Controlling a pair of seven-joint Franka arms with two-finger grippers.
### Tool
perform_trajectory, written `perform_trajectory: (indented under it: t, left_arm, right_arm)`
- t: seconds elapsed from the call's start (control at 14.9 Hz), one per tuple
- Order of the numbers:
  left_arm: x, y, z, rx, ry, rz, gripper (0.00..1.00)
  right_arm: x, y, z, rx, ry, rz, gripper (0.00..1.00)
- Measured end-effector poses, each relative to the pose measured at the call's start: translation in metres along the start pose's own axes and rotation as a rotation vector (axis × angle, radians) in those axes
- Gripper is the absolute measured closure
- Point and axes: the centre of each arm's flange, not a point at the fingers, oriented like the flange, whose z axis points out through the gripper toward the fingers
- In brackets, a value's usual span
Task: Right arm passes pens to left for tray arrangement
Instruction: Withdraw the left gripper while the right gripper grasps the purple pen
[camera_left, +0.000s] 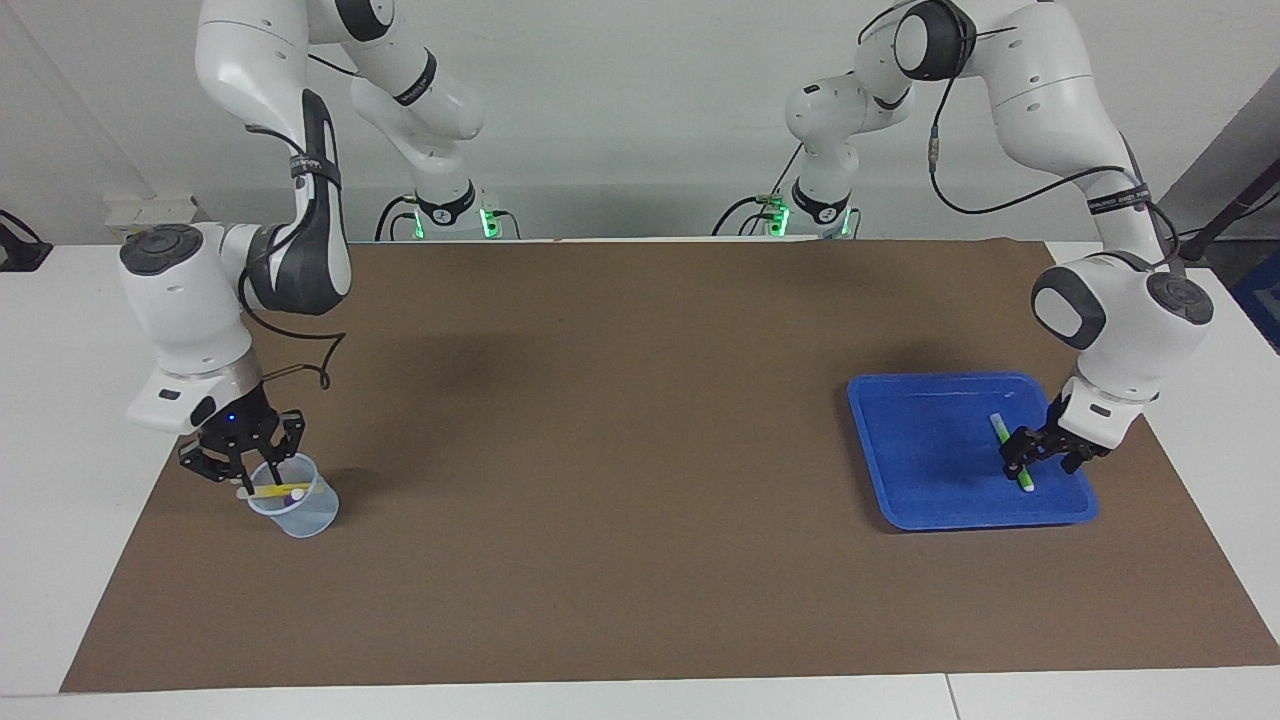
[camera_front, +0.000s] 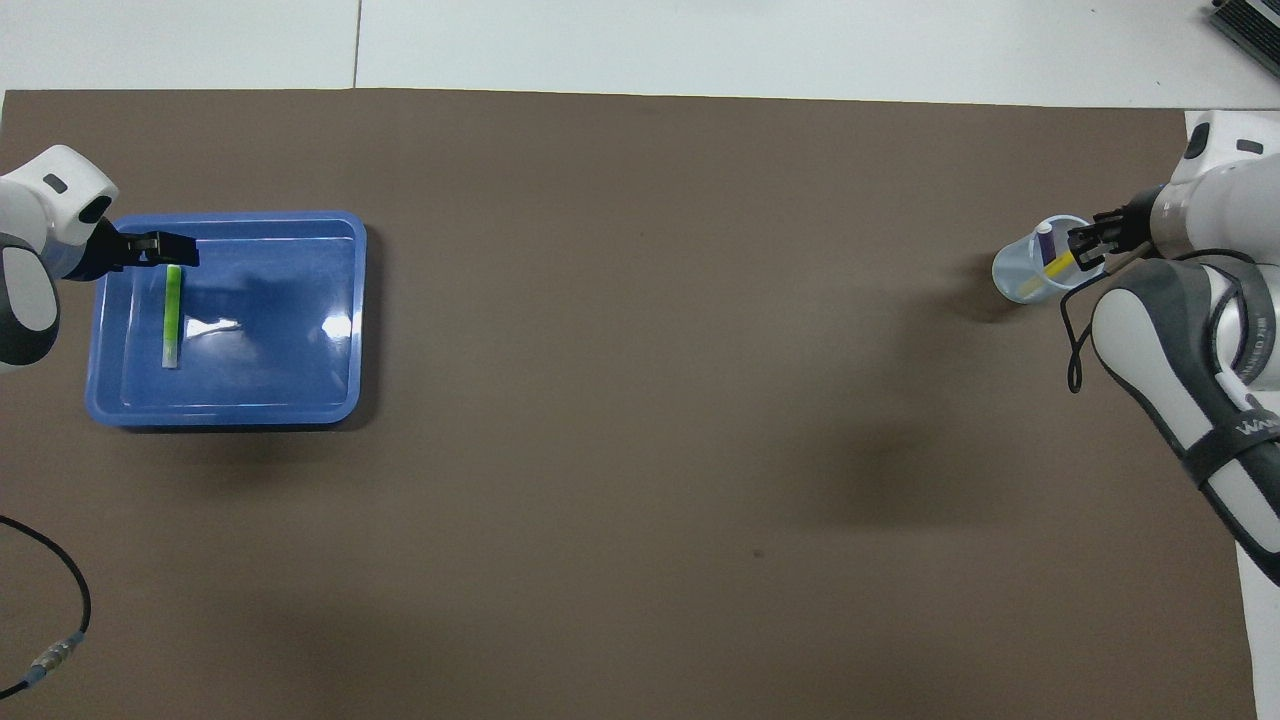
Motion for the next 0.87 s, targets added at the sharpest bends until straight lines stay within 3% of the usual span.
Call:
perform_trajectory:
  t: [0.6, 0.87]
  left_arm:
    - [-0.006, 0.03, -0.081, -0.021, -0.051, -0.005, 0.0]
    - [-0.019, 0.033, -0.12, -0.026, -0.094, -0.004, 0.0]
  right_arm:
    - [0.04, -0.044, -0.009, 0.017, 0.068, -0.064, 0.69]
    - [0.041, -0.045, -0.006, -0.002, 0.093, -0.189, 0.69]
